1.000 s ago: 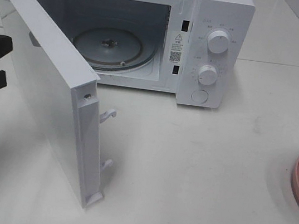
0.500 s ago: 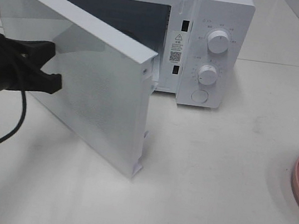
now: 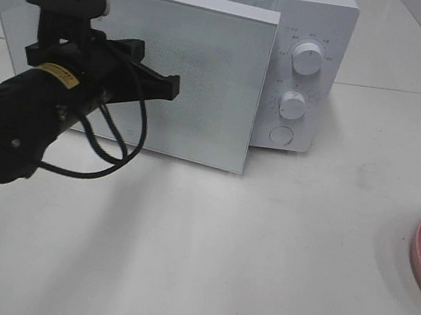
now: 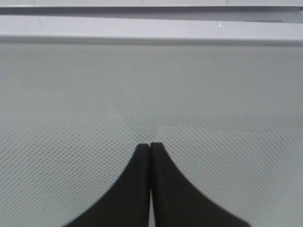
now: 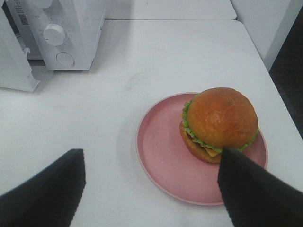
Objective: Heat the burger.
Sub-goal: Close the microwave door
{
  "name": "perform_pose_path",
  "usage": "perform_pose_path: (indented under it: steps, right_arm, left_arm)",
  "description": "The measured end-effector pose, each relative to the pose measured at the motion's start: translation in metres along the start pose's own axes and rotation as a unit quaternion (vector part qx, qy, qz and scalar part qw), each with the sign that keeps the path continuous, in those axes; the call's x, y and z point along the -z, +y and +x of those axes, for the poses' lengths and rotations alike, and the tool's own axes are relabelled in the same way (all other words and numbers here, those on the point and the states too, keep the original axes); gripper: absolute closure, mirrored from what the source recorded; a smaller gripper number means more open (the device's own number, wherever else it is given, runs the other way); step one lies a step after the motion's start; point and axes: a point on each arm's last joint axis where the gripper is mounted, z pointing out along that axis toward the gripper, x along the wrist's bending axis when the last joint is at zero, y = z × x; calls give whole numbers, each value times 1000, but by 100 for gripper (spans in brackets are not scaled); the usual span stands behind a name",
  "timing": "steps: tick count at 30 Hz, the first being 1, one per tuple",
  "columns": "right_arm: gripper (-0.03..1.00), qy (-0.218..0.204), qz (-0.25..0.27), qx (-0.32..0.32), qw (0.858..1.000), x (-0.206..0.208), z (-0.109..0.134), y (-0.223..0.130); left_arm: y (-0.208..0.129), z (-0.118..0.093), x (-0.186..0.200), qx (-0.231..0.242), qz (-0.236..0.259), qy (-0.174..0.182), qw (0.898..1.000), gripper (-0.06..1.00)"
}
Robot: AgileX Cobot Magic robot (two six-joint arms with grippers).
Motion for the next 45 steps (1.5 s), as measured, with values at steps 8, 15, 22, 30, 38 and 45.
perform_pose_path:
  steps: [8, 15, 22, 30, 38, 45]
  right_arm:
    - [21, 0, 0, 0, 1000, 0, 0, 0]
    - [21, 0, 0, 0, 1000, 0, 0, 0]
    - [21, 0, 0, 0, 1000, 0, 0, 0]
    - [21, 0, 0, 0, 1000, 0, 0, 0]
    - [21, 0, 0, 0, 1000, 0, 0, 0]
    - [21, 0, 0, 0, 1000, 0, 0, 0]
  left_arm:
    - [7, -24, -37, -1, 0, 15, 1000, 94]
    - [7, -44, -59, -10, 27, 14, 999, 94]
    - [7, -53, -70, -11, 56, 8, 998, 94]
    - [10, -54, -65, -25, 74, -2, 997, 94]
    - [11, -52, -38, -11, 110, -14, 994, 84]
    - [-5, -54, -6, 17, 238, -81, 968, 1]
